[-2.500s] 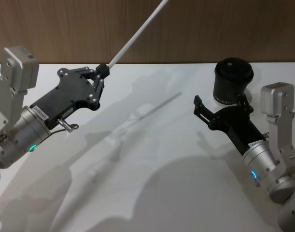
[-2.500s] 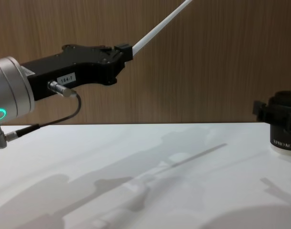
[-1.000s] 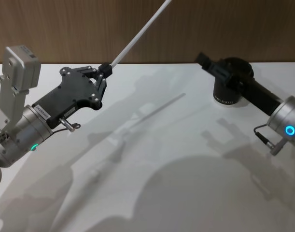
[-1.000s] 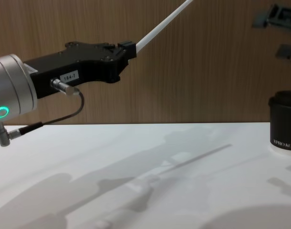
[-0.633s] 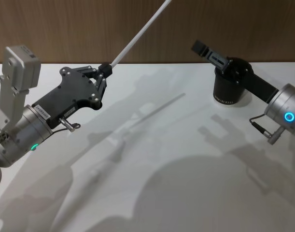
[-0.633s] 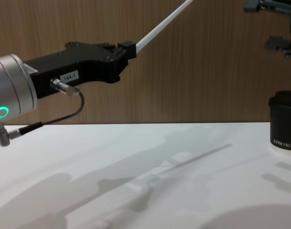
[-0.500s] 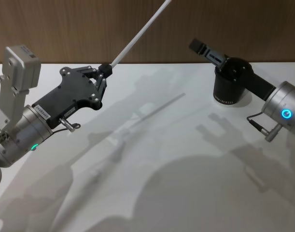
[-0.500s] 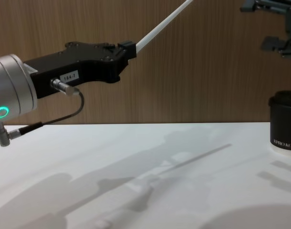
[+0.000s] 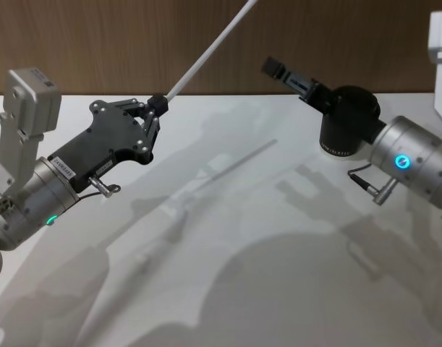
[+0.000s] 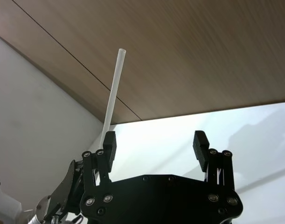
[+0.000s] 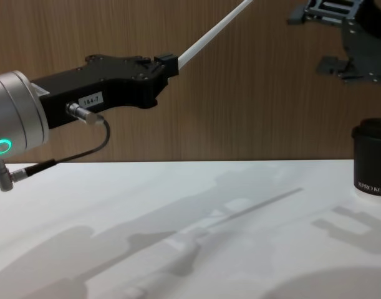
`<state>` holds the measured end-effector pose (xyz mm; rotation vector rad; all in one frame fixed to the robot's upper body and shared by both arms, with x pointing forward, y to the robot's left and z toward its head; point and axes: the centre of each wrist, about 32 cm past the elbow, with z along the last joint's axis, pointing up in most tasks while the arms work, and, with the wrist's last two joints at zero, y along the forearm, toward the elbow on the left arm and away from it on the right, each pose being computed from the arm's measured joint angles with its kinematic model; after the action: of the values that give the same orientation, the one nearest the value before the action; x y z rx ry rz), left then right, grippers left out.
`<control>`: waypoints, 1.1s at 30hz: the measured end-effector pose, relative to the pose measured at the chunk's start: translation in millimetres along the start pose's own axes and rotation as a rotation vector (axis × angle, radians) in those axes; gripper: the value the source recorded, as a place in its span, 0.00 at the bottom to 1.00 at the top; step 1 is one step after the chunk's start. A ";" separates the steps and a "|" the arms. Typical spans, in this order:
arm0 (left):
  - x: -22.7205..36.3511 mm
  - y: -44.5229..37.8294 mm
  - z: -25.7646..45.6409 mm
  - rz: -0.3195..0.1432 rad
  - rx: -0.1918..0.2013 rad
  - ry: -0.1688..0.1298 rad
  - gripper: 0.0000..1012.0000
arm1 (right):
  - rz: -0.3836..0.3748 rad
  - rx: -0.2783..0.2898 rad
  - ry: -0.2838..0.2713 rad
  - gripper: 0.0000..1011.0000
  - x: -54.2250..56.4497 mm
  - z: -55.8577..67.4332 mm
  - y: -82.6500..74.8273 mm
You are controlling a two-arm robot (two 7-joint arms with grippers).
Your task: Pick up the straw with one hand, pass it to the other hand, and insert it into the cup.
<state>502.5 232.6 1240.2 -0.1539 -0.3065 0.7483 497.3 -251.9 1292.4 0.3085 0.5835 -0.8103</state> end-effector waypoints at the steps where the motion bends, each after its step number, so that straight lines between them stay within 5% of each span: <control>1: 0.0 0.0 0.0 0.000 0.000 0.000 0.00 | 0.000 -0.001 0.000 0.99 -0.4 -0.2 1.1; 33: 0.0 0.0 0.0 0.000 0.000 0.000 0.00 | 0.102 0.035 -0.067 0.99 -18.4 10.5 26.6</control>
<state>502.5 232.6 1240.2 -0.1540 -0.3066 0.7483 511.2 -228.5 1312.9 0.3397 0.4877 -0.7305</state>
